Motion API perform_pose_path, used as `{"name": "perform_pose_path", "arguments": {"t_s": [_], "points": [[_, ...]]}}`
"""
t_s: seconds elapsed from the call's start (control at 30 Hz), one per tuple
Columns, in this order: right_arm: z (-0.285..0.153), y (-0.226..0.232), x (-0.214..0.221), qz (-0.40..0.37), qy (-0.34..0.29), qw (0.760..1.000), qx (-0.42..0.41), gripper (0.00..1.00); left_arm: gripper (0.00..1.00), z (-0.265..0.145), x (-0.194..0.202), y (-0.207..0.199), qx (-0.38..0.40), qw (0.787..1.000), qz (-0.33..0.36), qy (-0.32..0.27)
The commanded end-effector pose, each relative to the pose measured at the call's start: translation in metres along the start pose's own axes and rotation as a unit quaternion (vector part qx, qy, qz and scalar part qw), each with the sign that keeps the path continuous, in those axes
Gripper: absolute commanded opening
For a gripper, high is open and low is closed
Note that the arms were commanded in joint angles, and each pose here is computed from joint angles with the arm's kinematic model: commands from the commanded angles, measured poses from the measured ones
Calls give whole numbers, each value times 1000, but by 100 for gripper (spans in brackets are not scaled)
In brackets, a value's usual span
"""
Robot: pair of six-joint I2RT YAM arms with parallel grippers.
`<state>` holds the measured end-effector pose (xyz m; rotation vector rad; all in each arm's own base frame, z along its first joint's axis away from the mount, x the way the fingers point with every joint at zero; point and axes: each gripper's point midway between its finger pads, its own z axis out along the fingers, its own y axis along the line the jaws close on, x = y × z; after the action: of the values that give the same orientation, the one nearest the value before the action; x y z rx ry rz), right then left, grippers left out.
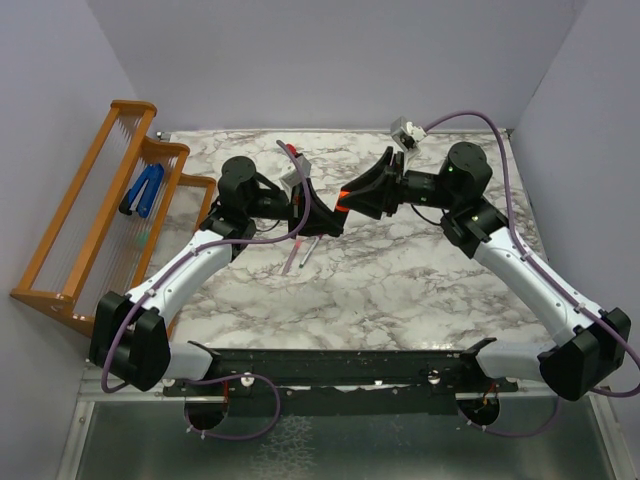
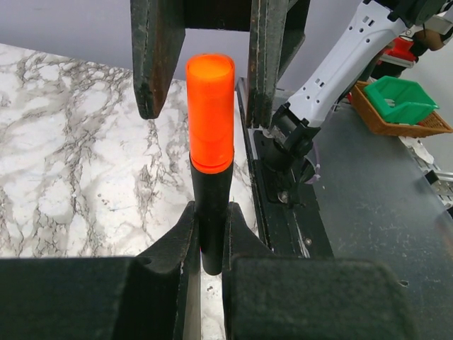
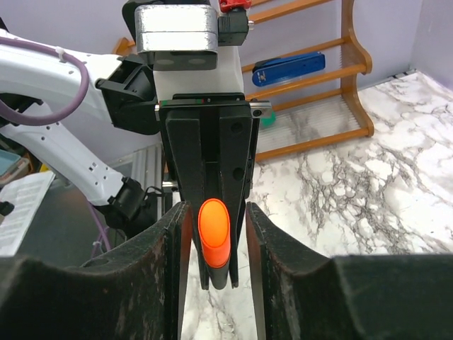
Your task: Insert the pens into the pen caps
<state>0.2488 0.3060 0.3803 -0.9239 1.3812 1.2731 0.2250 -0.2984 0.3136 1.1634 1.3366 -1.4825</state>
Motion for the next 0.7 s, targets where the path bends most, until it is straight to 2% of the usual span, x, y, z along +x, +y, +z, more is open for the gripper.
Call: {"name": "perform_pose_path", "arguments": {"t_s": [0.0, 0.13, 0.23, 0.43, 0.67], "points": [[2, -1, 3, 1, 2, 1000, -8, 38, 0, 3, -14, 2, -2, 1000, 26, -9], [2, -1, 6, 4, 6, 1000, -9, 25, 0, 3, -15, 2, -6, 1000, 28, -10], [2, -1, 8, 6, 11, 1000, -7, 3, 0, 3, -18, 4, -14, 999, 34, -14], [-2, -2, 18, 13, 20, 1000, 4, 1, 0, 3, -38, 10, -41, 997, 54, -31], [0, -8, 45, 7, 58, 997, 42, 1, 0, 1, -80, 21, -95, 989, 93, -69]]}}
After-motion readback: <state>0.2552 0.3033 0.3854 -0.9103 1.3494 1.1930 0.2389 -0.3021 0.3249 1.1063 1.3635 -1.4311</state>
